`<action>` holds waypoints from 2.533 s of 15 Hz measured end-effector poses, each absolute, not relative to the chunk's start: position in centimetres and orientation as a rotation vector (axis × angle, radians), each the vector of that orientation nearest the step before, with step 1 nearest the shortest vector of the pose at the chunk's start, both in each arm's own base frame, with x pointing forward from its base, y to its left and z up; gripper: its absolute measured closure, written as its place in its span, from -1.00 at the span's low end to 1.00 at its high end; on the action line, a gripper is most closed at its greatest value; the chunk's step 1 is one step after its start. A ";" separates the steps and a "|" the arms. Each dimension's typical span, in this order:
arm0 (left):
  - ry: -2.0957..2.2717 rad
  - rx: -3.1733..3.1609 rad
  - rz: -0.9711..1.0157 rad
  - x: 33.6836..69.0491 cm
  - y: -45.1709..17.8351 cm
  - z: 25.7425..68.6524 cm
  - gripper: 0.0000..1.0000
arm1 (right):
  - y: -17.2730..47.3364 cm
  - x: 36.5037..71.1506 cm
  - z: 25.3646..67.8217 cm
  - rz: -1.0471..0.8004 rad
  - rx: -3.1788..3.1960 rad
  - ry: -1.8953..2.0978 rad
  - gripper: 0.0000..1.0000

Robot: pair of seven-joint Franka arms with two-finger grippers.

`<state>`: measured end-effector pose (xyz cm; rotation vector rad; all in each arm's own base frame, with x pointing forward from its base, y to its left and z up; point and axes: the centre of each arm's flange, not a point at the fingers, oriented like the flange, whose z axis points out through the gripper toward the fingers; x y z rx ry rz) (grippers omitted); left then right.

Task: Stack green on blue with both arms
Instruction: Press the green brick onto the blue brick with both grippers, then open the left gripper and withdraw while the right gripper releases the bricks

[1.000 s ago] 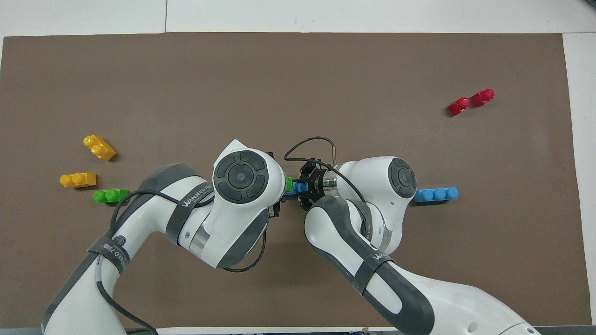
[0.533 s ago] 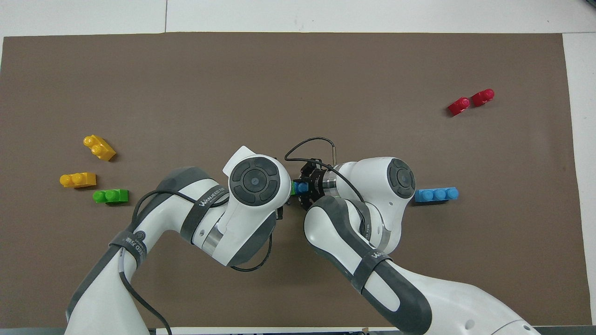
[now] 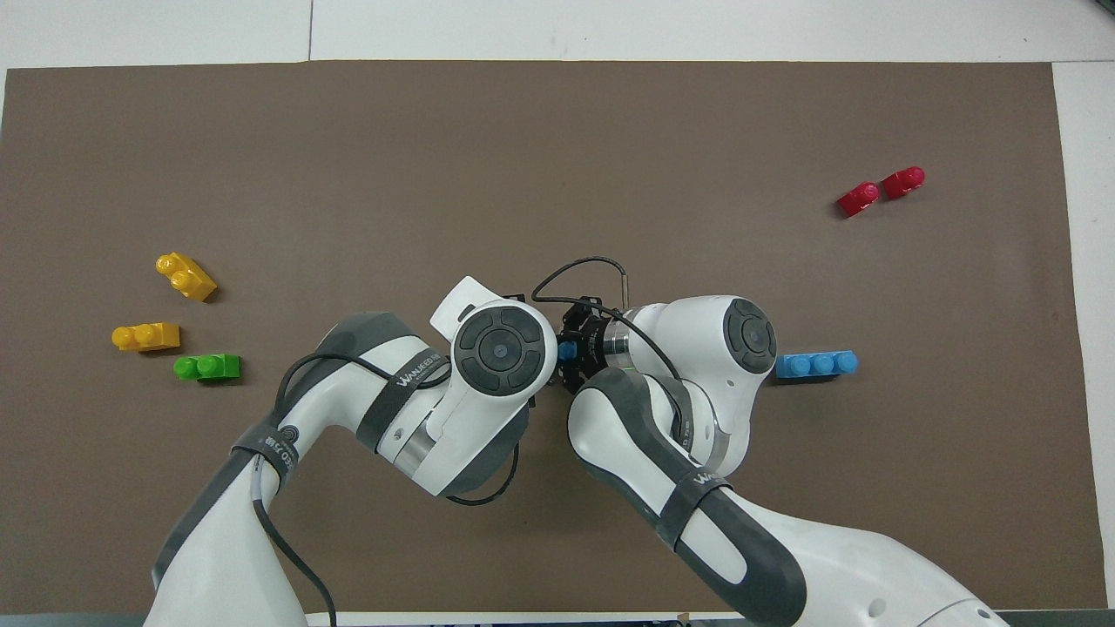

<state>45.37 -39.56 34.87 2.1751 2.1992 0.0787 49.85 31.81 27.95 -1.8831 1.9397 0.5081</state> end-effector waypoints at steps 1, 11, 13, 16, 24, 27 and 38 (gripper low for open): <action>2.197 2.178 0.082 45.4 -39.6 34.8 0.31 | 31.8 49.8 27.9 0.508 -1.883 1.940 0.30; 2.162 2.234 0.107 45.3 -39.6 33.6 0.13 | 31.8 49.8 27.9 0.505 -1.884 1.938 0.30; 2.143 2.252 0.110 45.5 -39.4 33.7 -0.26 | 31.8 49.8 27.9 0.505 -1.884 1.938 0.30; 2.110 2.268 0.119 46.6 -37.9 35.3 -0.92 | 31.8 49.8 27.9 0.505 -1.883 1.939 0.30; 1.922 2.431 0.152 49.8 -29.8 43.0 -1.00 | 31.0 49.9 27.1 0.507 -1.876 1.965 -0.79; 1.804 2.519 0.170 51.5 -25.8 44.5 -1.00 | 30.6 50.1 27.2 0.504 -1.868 1.971 -1.00; 1.076 2.968 0.141 54.0 -8.3 52.4 -1.00 | 15.5 55.5 30.6 0.531 -1.937 1.955 -1.00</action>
